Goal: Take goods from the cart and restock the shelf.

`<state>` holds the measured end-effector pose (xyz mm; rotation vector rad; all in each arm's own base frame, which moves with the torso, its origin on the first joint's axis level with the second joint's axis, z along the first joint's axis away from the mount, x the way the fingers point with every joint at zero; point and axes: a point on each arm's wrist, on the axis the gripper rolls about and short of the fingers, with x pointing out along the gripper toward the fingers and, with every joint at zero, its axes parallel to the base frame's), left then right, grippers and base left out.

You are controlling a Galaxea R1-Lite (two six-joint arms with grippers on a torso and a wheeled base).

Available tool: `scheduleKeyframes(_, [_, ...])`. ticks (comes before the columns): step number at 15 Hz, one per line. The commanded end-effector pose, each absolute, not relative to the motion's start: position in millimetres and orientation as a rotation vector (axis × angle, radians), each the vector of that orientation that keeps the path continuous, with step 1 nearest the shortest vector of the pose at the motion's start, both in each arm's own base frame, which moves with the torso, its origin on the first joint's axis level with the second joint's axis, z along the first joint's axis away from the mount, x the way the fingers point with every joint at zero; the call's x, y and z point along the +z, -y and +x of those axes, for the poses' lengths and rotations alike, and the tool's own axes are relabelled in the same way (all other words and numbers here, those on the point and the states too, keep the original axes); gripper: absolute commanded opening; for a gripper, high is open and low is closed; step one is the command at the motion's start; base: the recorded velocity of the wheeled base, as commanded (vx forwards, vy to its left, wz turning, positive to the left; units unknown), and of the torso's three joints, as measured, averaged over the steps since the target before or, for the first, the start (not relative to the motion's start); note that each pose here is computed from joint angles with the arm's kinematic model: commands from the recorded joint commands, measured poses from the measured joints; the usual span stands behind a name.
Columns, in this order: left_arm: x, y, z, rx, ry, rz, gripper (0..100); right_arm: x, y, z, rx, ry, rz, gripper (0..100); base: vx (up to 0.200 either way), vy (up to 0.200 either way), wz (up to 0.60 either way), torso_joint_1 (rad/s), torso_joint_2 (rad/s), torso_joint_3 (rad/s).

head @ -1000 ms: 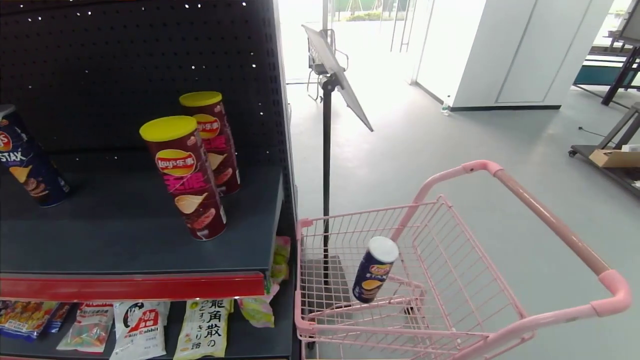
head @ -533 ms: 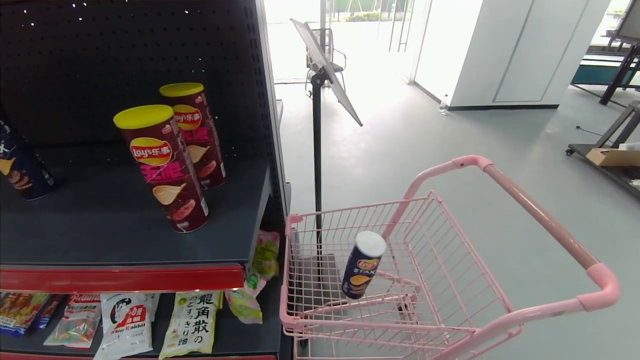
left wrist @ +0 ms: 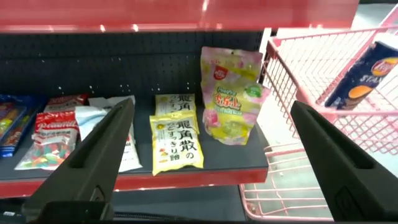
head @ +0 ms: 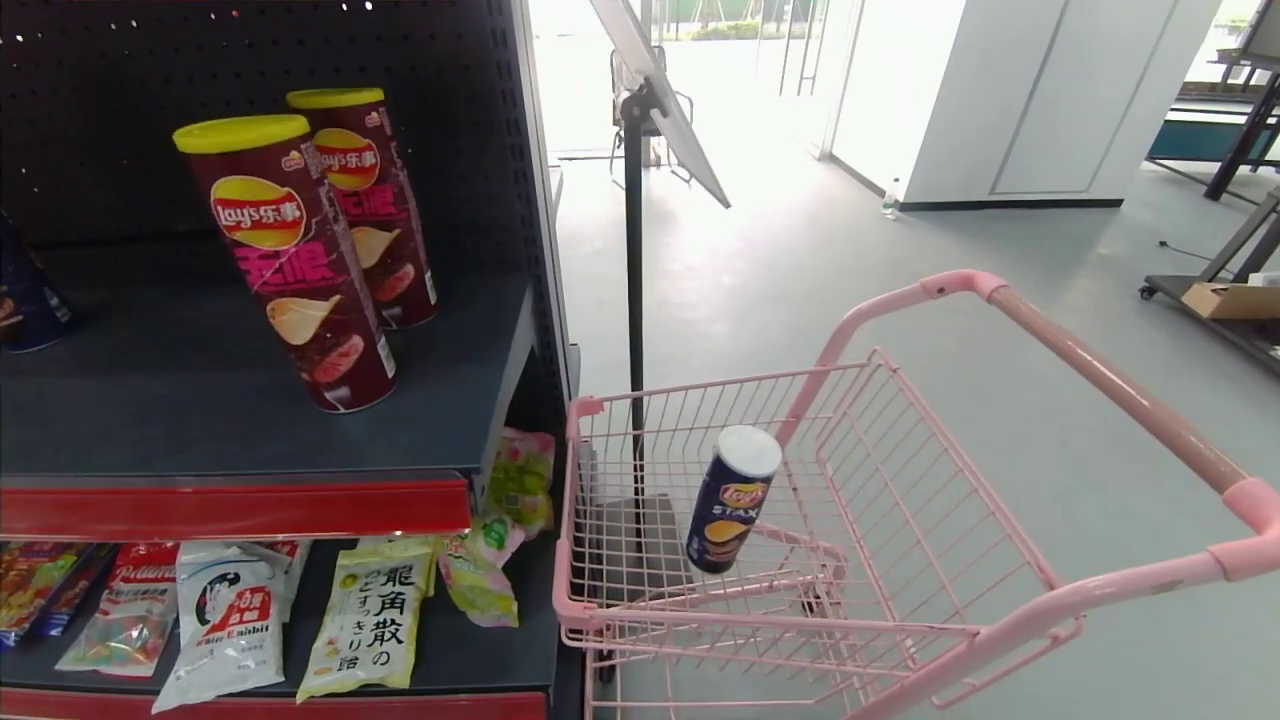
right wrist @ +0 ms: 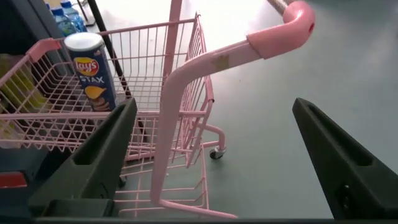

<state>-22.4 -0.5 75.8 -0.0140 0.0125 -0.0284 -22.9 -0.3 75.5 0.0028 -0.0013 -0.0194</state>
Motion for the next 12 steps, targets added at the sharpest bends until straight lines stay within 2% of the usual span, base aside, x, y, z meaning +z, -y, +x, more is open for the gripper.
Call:
scheduleKeyframes(1, [75.8,0.5,-22.3,-0.028,-0.014,-0.014,100,75.5,0.3,-22.8,-0.018,0.000,0.003,100,0.000,0.000,0.00,-0.217,0.55,0.330])
scheduleKeyframes(8, [75.7,0.5,-22.5,-0.029,-0.012,-0.015,100,75.5,0.3,-22.8,-0.018,0.000,0.002,100,0.000,0.000,0.00,-0.189,0.52,0.329])
scheduleKeyframes(12, [75.8,0.5,-22.3,-0.029,-0.014,-0.014,100,76.3,0.2,-19.8,0.012,-0.040,-0.011,100,0.000,0.000,0.00,-0.056,0.17,0.118])
